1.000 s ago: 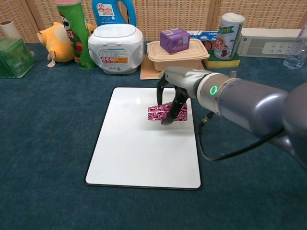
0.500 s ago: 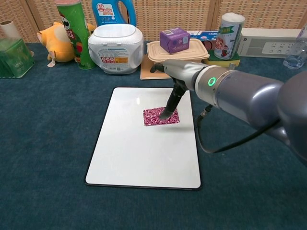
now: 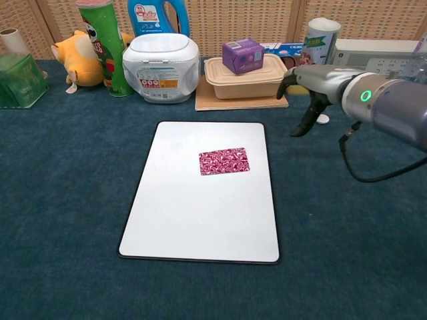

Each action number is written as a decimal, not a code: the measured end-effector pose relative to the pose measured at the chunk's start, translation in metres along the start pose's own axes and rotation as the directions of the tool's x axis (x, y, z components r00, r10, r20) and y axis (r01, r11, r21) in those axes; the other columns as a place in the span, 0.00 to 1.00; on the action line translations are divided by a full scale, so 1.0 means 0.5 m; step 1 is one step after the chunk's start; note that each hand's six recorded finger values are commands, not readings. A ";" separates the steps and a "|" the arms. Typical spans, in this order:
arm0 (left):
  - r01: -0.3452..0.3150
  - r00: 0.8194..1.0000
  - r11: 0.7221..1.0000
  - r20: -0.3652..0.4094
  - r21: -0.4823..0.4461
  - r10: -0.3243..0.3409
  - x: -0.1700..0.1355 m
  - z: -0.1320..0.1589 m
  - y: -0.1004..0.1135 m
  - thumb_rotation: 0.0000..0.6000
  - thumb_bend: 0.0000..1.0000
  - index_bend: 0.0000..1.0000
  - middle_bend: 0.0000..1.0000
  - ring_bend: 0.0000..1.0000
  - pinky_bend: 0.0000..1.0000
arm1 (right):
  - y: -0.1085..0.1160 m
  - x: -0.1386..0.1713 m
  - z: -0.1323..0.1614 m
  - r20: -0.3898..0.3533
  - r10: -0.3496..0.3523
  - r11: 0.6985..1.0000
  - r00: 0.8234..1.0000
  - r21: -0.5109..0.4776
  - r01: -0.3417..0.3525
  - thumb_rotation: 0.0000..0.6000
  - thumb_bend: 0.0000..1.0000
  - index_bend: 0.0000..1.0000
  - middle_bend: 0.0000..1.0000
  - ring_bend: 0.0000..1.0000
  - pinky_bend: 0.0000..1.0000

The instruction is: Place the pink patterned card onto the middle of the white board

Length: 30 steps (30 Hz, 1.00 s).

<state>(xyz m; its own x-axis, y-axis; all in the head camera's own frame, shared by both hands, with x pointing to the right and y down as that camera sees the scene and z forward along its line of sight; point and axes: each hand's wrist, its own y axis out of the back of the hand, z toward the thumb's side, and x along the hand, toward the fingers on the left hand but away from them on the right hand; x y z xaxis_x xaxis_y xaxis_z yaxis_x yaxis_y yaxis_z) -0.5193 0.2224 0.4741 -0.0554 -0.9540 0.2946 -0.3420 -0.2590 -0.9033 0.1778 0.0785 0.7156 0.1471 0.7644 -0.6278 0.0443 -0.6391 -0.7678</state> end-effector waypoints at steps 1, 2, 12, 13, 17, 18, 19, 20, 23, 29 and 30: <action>-0.001 1.000 1.000 0.000 0.008 0.001 0.000 0.003 -0.002 1.00 0.09 0.00 0.00 0.00 0.00 | 0.001 -0.010 -0.023 0.018 0.000 1.000 1.000 0.005 0.000 1.00 0.31 0.25 0.03 0.00 0.03; -0.001 1.000 1.000 0.000 0.016 0.001 0.000 0.005 -0.003 1.00 0.09 0.00 0.00 0.00 0.00 | 0.002 -0.017 -0.039 0.031 0.002 1.000 1.000 0.007 -0.002 1.00 0.33 0.26 0.03 0.00 0.03; -0.006 1.000 0.998 -0.010 0.055 0.006 0.004 0.019 -0.018 1.00 0.09 0.00 0.00 0.00 0.00 | 0.001 -0.068 -0.166 0.135 0.030 0.999 0.990 -0.031 -0.026 1.00 0.36 0.30 0.03 0.00 0.04; -0.004 1.000 0.998 -0.013 0.056 0.004 0.006 0.019 -0.019 1.00 0.09 0.00 0.00 0.00 0.00 | 0.000 -0.071 -0.171 0.138 0.033 0.999 0.990 -0.038 -0.028 1.00 0.36 0.31 0.03 0.00 0.04; 0.001 1.000 0.998 -0.018 0.058 0.000 0.010 0.019 -0.021 1.00 0.09 0.00 0.00 0.00 0.00 | -0.007 -0.076 -0.171 0.133 0.038 0.998 0.990 -0.053 -0.031 1.00 0.36 0.32 0.04 0.00 0.04; 0.002 1.000 0.998 -0.018 0.058 -0.001 0.010 0.019 -0.021 1.00 0.09 0.00 0.00 0.00 0.00 | -0.008 -0.077 -0.170 0.131 0.038 0.998 0.991 -0.053 -0.031 1.00 0.36 0.32 0.04 0.00 0.04; 0.002 1.000 0.998 -0.018 0.057 -0.001 0.010 0.019 -0.021 1.00 0.09 0.00 0.00 0.00 0.00 | -0.010 -0.078 -0.168 0.131 0.038 0.998 0.991 -0.054 -0.031 1.00 0.36 0.33 0.04 0.00 0.04; 0.001 1.000 0.998 -0.018 0.056 0.000 0.010 0.019 -0.021 1.00 0.09 0.00 0.00 0.00 0.00 | -0.011 -0.079 -0.166 0.131 0.037 0.998 0.991 -0.054 -0.030 1.00 0.36 0.33 0.04 0.00 0.05; -0.001 1.000 0.999 -0.019 0.052 0.002 0.009 0.018 -0.019 1.00 0.09 0.00 0.00 0.00 0.00 | -0.017 -0.083 -0.161 0.137 0.036 0.998 0.990 -0.062 -0.028 1.00 0.36 0.34 0.04 0.00 0.05; -0.001 1.000 0.999 -0.020 0.048 0.002 0.009 0.016 -0.018 1.00 0.09 0.00 0.00 0.00 0.00 | -0.024 -0.091 -0.148 0.145 0.028 0.998 0.989 -0.065 -0.019 1.00 0.36 0.34 0.04 0.00 0.05; -0.001 1.000 0.999 -0.019 0.047 0.002 0.009 0.016 -0.018 1.00 0.09 0.00 0.00 0.00 0.00 | -0.024 -0.092 -0.149 0.146 0.027 0.998 0.989 -0.062 -0.018 1.00 0.36 0.34 0.04 0.00 0.05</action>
<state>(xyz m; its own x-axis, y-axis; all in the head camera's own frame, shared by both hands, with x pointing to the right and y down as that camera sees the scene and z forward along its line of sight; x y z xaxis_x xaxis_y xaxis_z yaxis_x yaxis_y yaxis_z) -0.5092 0.2190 0.4809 -0.0740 -0.9515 0.2988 -0.2971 -0.2650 -0.9173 0.2440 0.0447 0.7629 0.0019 0.7512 -0.6601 0.1031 -0.6567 -0.7470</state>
